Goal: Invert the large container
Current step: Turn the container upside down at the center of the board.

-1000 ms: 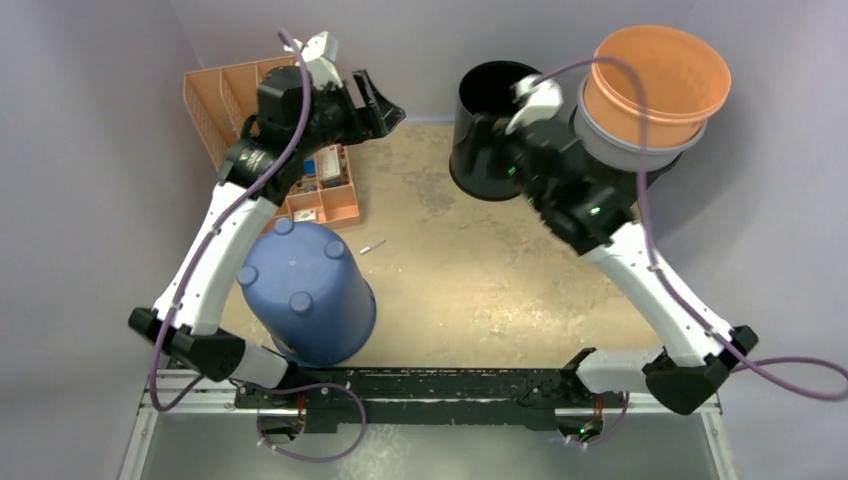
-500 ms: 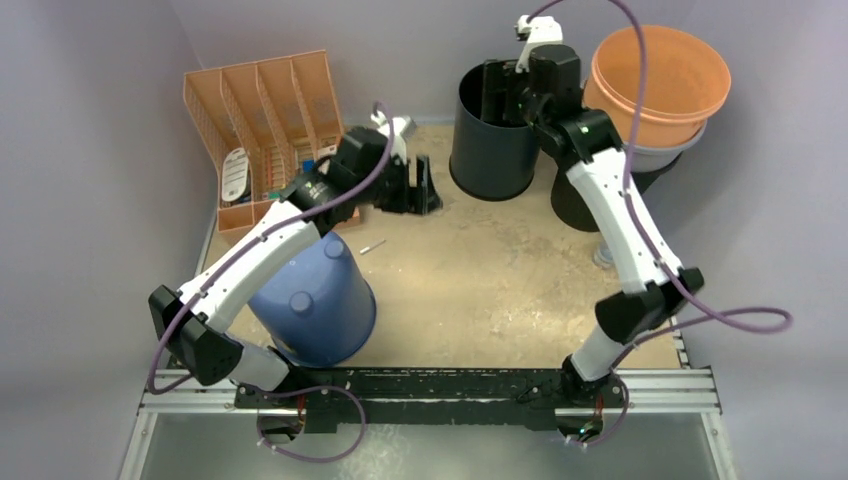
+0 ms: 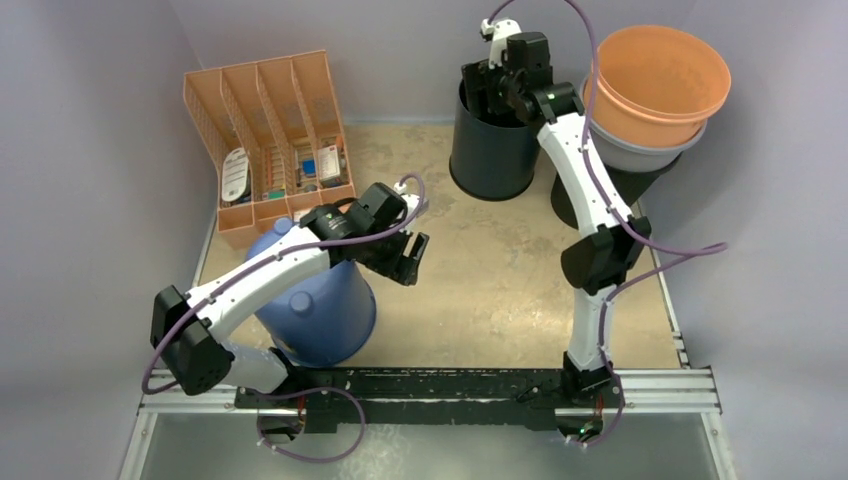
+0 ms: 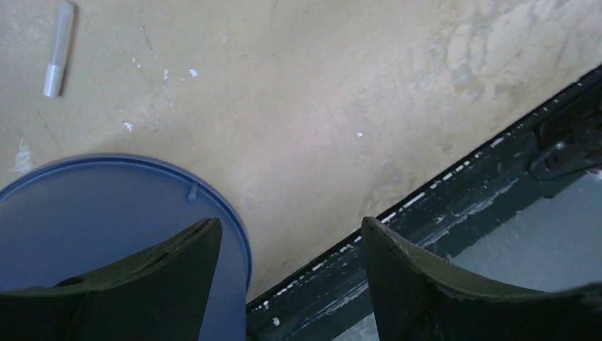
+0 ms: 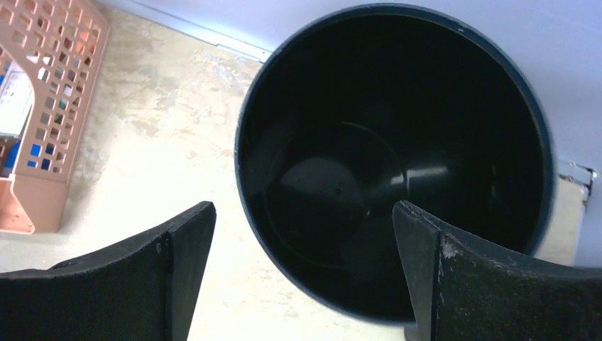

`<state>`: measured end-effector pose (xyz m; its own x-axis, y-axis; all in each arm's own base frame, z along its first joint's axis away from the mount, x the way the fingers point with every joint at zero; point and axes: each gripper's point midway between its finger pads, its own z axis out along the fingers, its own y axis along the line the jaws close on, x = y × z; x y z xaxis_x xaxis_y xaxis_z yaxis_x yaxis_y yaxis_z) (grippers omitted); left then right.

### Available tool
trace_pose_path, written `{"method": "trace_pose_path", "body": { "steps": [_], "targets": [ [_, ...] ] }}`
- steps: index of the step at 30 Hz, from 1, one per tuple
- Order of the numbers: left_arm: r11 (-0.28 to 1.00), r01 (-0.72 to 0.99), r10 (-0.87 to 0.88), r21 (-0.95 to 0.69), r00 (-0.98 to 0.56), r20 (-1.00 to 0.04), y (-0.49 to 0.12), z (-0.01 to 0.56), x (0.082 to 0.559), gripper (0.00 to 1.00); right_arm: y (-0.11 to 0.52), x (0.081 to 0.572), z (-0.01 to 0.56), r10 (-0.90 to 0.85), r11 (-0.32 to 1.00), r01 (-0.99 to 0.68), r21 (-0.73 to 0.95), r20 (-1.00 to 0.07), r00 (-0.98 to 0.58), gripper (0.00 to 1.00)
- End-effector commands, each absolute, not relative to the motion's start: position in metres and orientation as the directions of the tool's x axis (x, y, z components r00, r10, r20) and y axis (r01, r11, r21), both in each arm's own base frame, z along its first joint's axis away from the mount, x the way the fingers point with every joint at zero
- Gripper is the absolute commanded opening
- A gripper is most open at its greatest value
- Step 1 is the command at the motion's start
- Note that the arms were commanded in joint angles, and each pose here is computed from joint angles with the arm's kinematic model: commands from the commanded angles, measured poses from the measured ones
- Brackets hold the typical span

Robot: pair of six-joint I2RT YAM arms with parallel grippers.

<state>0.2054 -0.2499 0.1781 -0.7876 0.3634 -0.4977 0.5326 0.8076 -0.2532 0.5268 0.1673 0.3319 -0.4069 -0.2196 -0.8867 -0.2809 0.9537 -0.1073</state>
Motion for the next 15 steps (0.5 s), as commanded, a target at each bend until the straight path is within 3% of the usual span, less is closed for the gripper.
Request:
{"method": "trace_pose_path", "body": {
  "steps": [1, 6, 10, 15],
  "targets": [
    [0.87, 0.457, 0.306, -0.184, -0.794, -0.526, -0.23, 0.172, 0.233, 0.72, 0.187, 0.535, 0.338, -0.269, 0.911, -0.396, -0.118, -0.897, -0.351, 0.95],
    [0.957, 0.241, 0.129, -0.16, -0.85, -0.51, -0.176, 0.163, 0.278, 0.71, 0.194, 0.549, 0.293, -0.302, 0.9, -0.421, -0.111, -0.855, -0.421, 0.87],
    [0.987, 0.119, 0.035, -0.111, -0.82, -0.571, -0.152, 0.182, 0.309, 0.71, 0.193, 0.554, 0.278, -0.309, 0.905, -0.41, -0.117, -0.843, -0.441, 0.74],
    [0.989, 0.036, -0.067, -0.143, -0.757, -0.65, -0.144, 0.214, 0.343, 0.72, 0.2, 0.549, 0.285, -0.298, 0.895, -0.436, -0.095, -0.853, -0.427, 0.44]
  ]
}}
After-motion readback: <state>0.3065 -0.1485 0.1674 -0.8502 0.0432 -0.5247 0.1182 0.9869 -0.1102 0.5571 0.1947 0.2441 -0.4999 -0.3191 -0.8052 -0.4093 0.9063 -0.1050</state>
